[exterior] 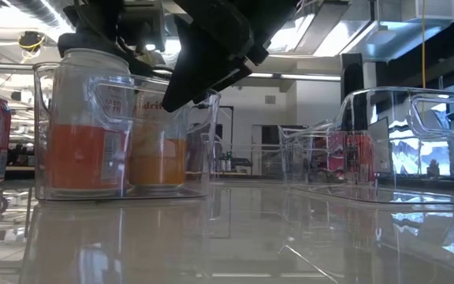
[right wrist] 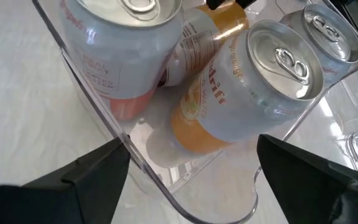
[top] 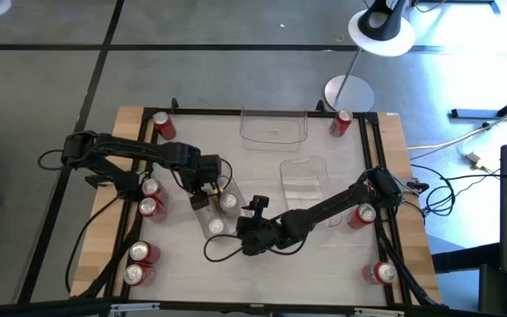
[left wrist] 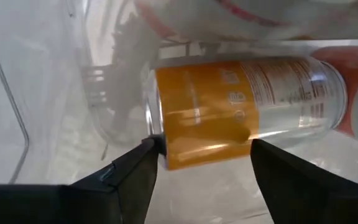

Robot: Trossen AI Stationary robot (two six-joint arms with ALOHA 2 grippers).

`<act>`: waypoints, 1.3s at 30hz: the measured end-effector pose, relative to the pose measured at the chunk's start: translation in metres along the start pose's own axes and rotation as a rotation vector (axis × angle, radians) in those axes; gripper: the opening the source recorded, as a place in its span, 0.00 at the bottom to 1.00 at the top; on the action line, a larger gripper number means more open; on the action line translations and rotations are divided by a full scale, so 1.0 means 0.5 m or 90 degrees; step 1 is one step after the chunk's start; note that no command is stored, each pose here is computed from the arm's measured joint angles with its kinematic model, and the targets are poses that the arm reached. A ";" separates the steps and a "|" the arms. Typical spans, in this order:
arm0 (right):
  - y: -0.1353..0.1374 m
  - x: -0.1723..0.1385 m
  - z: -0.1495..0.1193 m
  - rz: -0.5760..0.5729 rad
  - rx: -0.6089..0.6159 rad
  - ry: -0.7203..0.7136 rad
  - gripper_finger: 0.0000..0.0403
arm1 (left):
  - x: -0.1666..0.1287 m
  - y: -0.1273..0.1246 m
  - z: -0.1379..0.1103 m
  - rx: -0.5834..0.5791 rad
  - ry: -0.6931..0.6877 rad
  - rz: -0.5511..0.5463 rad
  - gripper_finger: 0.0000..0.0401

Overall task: Sort soda cans
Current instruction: Adjust the yellow white soda can on the transparent bin

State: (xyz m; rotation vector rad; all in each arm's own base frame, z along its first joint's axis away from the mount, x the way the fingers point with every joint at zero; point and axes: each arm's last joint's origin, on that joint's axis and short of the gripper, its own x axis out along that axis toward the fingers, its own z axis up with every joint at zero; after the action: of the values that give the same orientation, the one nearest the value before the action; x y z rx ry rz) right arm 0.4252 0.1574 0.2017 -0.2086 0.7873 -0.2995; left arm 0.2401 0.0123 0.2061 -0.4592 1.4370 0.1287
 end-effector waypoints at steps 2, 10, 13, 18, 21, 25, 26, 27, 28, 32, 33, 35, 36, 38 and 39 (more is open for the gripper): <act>0.000 0.000 0.000 0.001 0.000 0.001 0.86 | 0.000 -0.001 0.000 0.018 0.002 -0.008 0.59; 0.002 -0.002 0.000 0.007 -0.001 0.002 0.86 | 0.000 -0.002 0.001 0.082 0.001 -0.018 0.37; 0.002 -0.002 0.000 0.008 -0.001 0.002 0.86 | 0.000 -0.002 0.000 0.109 0.002 -0.016 0.22; 0.003 -0.002 0.000 0.015 0.003 0.002 0.86 | -0.001 -0.007 0.002 0.127 -0.005 -0.045 0.02; 0.001 -0.001 0.001 0.013 0.005 0.002 0.86 | -0.003 -0.007 0.001 0.129 -0.003 -0.043 0.01; 0.000 0.000 0.001 0.009 0.004 0.001 0.86 | -0.011 -0.007 -0.003 0.129 -0.012 -0.038 0.00; 0.000 0.000 0.001 0.008 0.004 0.001 0.86 | -0.014 -0.008 -0.005 0.129 -0.016 -0.038 0.00; 0.000 0.000 0.001 0.008 0.004 0.001 0.86 | -0.017 -0.008 -0.007 0.125 -0.018 -0.038 0.00; 0.000 0.000 0.001 0.008 0.004 0.001 0.86 | -0.022 -0.008 -0.010 0.122 -0.021 -0.038 0.00; 0.000 0.000 0.001 0.008 0.003 0.001 0.86 | -0.052 -0.011 -0.018 0.110 -0.046 -0.038 0.01; 0.000 0.000 0.001 0.008 0.003 0.001 0.86 | -0.061 -0.015 -0.020 0.112 -0.057 -0.041 0.00; 0.000 0.000 0.001 0.008 0.003 0.001 0.86 | -0.074 -0.024 -0.027 0.113 -0.081 -0.043 0.00; 0.000 0.000 0.001 0.008 0.003 0.001 0.86 | -0.080 -0.031 -0.030 0.112 -0.096 -0.049 0.01; 0.000 0.000 0.001 0.008 0.003 0.001 0.86 | -0.086 -0.050 -0.035 0.121 -0.122 -0.062 0.00; 0.000 0.000 0.001 0.008 0.003 0.001 0.86 | -0.085 -0.062 -0.037 0.127 -0.131 -0.065 0.00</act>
State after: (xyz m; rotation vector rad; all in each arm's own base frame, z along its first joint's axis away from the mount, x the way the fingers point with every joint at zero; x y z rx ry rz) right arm 0.4253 0.1574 0.2021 -0.1997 0.7894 -0.2901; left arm 0.2278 -0.0150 0.2535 -0.3448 1.2074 -0.0485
